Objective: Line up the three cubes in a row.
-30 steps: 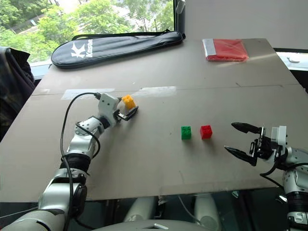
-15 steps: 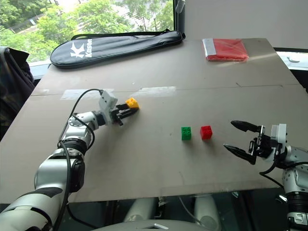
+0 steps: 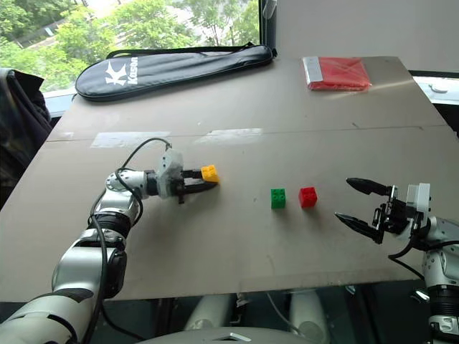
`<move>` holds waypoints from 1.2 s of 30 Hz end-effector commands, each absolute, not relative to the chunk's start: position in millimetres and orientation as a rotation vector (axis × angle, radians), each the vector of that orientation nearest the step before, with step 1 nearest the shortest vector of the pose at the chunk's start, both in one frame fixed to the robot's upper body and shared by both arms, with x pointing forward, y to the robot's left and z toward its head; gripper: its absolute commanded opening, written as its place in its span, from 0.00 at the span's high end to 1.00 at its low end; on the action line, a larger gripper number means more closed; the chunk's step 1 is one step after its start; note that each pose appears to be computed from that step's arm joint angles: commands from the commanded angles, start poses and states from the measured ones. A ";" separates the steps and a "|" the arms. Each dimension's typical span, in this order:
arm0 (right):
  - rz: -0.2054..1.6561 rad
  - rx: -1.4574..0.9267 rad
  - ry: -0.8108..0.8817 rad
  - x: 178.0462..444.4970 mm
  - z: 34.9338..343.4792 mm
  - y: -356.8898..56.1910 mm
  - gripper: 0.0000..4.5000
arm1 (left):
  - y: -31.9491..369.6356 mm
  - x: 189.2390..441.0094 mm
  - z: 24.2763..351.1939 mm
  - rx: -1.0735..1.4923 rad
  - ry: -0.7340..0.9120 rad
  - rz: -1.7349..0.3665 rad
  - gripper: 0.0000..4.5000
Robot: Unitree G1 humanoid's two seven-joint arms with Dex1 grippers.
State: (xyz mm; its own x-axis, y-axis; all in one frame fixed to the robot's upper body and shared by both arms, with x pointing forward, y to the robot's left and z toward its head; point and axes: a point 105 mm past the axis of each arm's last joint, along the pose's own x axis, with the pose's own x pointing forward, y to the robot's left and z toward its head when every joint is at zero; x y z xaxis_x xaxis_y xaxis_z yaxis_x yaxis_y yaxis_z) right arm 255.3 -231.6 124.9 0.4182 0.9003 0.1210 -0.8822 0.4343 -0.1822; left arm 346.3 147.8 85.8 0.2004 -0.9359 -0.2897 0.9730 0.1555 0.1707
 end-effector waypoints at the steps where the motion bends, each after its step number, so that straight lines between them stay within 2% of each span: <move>1: 1.117 -0.127 -0.249 252.4 136.2 -231.0 0.00 | 125.8 336.9 84.9 0.437 0.115 -1.502 0.71; 9: 1.077 -0.132 -0.239 242.5 133.0 -234.5 0.00 | 101.7 330.7 76.3 0.460 0.128 -1.583 0.71; 20: 1.053 -0.135 -0.238 240.0 130.1 -235.6 0.00 | 104.2 330.3 65.8 0.467 0.180 -1.577 0.71; 36: 1.050 -0.136 -0.242 242.3 127.7 -237.2 0.00 | 96.6 317.4 60.8 0.416 0.154 -1.592 0.71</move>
